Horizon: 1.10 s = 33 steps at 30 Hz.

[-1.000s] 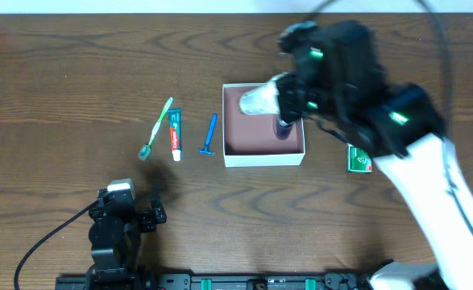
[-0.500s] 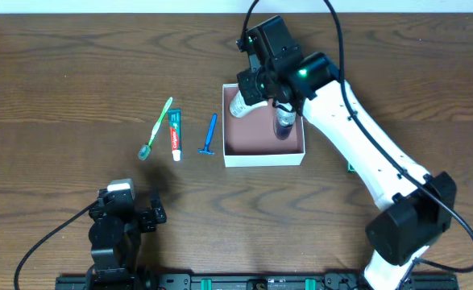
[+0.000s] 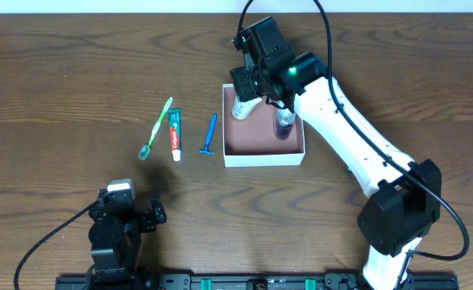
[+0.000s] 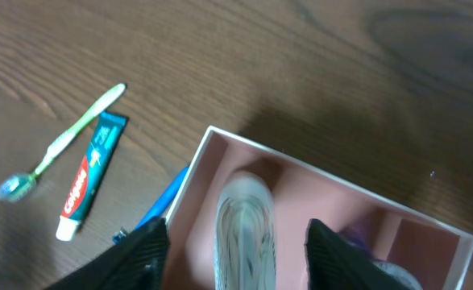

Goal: Pack container
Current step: 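Place the lotion tube upright in the box's left corner, then grasp the green Dettol soap bar with the right gripper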

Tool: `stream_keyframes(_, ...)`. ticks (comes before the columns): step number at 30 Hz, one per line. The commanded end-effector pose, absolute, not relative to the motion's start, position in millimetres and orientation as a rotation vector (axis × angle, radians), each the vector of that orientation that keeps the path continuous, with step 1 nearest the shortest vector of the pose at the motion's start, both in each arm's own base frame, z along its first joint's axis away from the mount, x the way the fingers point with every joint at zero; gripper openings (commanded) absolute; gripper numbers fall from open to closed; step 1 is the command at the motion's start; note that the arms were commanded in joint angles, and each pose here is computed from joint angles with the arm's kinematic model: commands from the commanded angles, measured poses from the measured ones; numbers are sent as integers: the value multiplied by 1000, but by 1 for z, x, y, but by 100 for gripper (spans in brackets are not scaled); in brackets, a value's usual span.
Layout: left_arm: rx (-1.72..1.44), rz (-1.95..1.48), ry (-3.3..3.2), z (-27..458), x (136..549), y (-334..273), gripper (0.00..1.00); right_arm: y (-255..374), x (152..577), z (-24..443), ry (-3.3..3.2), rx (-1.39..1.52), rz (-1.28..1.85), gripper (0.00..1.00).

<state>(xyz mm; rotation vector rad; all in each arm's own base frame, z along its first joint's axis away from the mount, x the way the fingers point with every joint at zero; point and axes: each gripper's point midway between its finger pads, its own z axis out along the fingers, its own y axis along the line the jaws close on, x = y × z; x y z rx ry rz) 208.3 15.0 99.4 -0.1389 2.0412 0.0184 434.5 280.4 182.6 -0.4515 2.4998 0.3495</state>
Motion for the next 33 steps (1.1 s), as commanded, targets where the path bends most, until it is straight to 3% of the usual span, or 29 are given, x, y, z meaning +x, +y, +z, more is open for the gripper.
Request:
stream_keyframes(1, -152, 7, 2055, 93, 208, 14, 98, 287, 438, 202, 2427, -504, 353, 62)
stream_keyframes(12, -152, 7, 2055, 93, 208, 14, 98, 275, 439, 257, 2330, -535, 294, 63)
stream_keyframes(18, -152, 7, 2055, 93, 208, 14, 98, 228, 406, 290, 2399, -492, 184, 66)
stream_keyframes(26, -152, 7, 2055, 93, 208, 14, 98, 145, 340, 275, 2708, -359, -1, 65)
stream_keyframes(33, -152, 8, 2055, 93, 208, 14, 98, 94, 331, 240, 2880, -154, -88, 70)
